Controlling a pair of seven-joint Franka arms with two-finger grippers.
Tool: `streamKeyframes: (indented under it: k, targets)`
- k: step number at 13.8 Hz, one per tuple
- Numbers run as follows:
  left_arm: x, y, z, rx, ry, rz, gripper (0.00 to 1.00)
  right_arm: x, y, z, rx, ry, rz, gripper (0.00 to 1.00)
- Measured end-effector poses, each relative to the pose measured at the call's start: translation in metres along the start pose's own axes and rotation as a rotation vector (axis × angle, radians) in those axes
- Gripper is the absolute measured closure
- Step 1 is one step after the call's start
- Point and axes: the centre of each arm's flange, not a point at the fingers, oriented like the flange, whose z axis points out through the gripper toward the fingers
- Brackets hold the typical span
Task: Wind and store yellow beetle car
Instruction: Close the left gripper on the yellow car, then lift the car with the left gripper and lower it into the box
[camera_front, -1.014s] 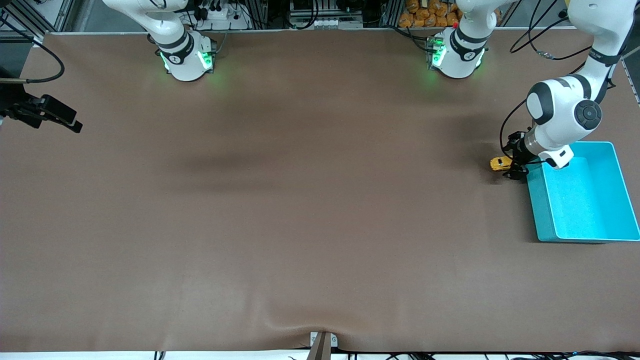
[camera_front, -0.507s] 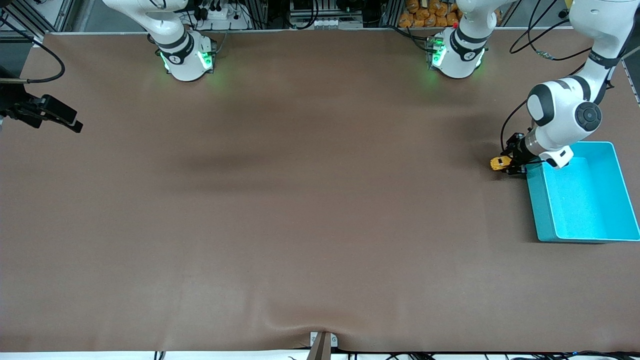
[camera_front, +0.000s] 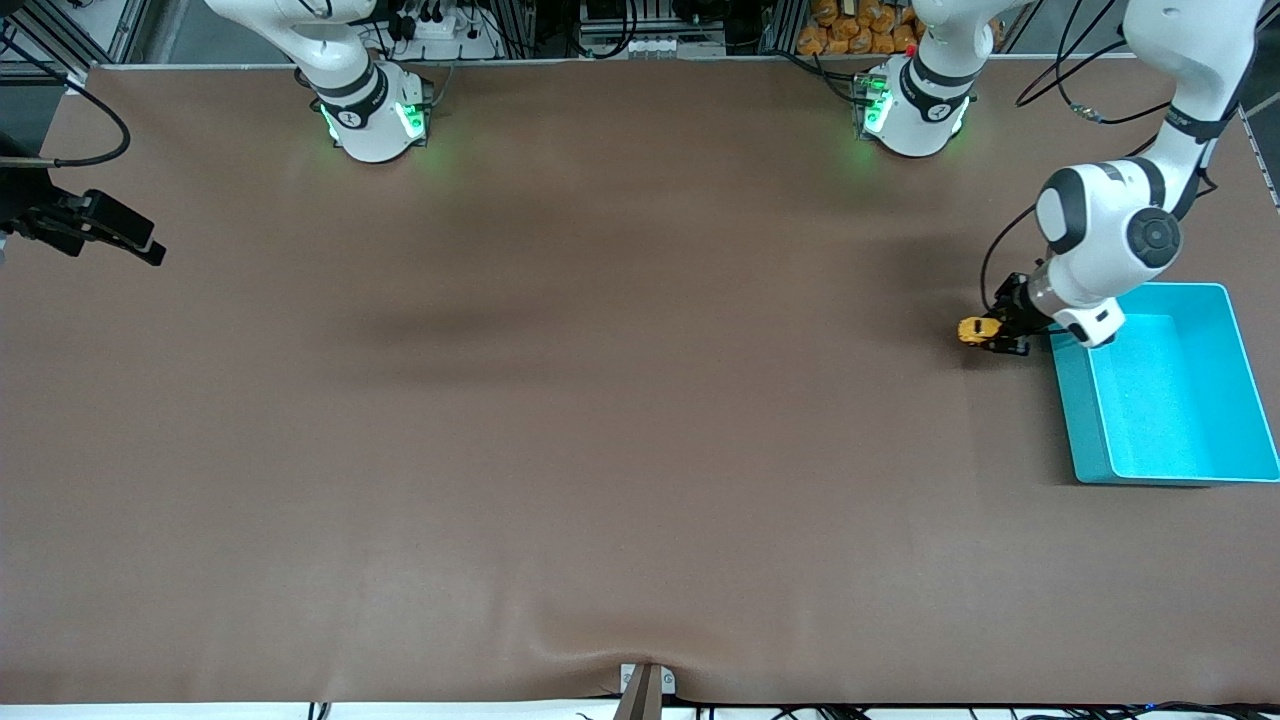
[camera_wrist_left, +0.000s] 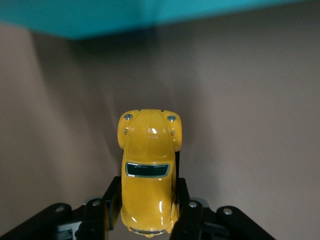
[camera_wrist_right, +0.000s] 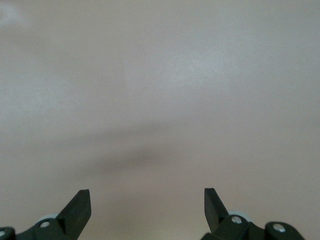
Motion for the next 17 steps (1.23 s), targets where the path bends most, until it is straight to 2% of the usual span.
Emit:
streamKeyframes:
  k: [3,7,10,13,17]
  targets:
    - [-0.042,0.034,-0.034,-0.027,0.008,0.101,0.53,0.0,0.0,0.001,0.0,-0.001,0.001,0.0]
    - [-0.047,0.079,-0.093,-0.057,0.073,0.216,0.53,0.0,0.0,0.001,0.0,-0.001,0.001,0.0]
    - [-0.026,0.104,-0.137,-0.082,0.098,0.327,0.53,0.0,0.0,0.001,-0.001,-0.001,0.001,0.0]
    - [0.013,0.122,-0.174,-0.104,0.114,0.436,0.53,0.0,0.0,0.001,-0.001,-0.001,0.001,0.0]
    - [0.074,0.13,-0.183,-0.109,0.144,0.643,0.53,0.0,0.0,0.001,-0.001,-0.002,0.001,0.0]
